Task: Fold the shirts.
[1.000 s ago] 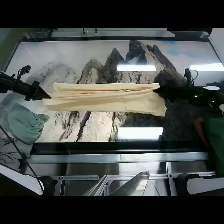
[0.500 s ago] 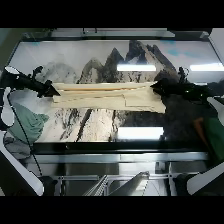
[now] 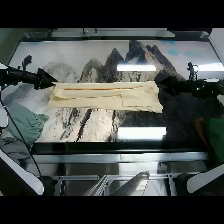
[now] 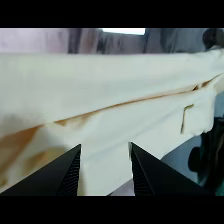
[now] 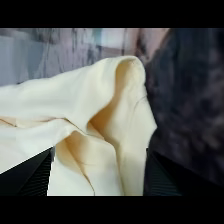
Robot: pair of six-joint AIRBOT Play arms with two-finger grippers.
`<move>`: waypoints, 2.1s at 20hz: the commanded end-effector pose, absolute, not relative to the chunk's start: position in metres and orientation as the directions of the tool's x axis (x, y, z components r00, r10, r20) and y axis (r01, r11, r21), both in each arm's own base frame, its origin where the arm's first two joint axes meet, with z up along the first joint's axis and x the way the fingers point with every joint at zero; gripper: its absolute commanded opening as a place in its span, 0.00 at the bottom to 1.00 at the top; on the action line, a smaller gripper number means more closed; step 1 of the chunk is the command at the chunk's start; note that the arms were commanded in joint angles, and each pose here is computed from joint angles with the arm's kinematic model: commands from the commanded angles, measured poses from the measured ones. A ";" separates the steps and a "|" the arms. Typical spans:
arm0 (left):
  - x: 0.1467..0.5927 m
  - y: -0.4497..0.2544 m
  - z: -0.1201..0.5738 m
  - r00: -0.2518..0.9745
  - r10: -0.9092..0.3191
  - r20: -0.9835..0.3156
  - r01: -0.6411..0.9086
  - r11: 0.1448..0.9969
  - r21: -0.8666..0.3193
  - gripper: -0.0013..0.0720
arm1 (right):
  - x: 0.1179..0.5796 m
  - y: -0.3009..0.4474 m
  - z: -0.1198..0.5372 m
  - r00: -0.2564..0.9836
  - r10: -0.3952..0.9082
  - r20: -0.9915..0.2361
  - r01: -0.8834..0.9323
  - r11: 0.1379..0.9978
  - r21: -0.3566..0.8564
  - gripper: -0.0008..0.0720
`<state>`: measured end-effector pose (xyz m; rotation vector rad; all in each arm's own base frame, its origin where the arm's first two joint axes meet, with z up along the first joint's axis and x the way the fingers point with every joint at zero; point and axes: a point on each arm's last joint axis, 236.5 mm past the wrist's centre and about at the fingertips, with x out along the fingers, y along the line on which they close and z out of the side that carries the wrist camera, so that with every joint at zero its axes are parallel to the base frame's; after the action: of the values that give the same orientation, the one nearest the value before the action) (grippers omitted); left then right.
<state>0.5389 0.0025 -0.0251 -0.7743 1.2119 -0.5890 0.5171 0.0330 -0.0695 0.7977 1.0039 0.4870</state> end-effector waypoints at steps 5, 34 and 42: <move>0.554 0.012 0.009 0.352 -0.770 -0.532 0.038 0.580 -0.814 0.47 | 0.480 0.094 -0.131 0.242 0.765 -0.597 0.078 0.598 0.798 0.90; 0.481 -0.334 0.037 0.047 -0.779 -0.625 0.439 0.578 -0.688 0.04 | 0.496 0.178 0.141 0.356 0.866 -0.353 -0.315 0.466 0.827 0.04; 0.475 -0.156 0.198 0.314 -0.772 -0.553 0.424 0.635 -0.646 0.04 | 0.490 0.509 0.032 0.498 0.806 -0.321 -0.511 0.572 0.642 0.46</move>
<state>0.4919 -0.2012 0.1642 -0.4071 1.0058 -0.8588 0.5066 0.4062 0.0722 0.5759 0.7668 0.8742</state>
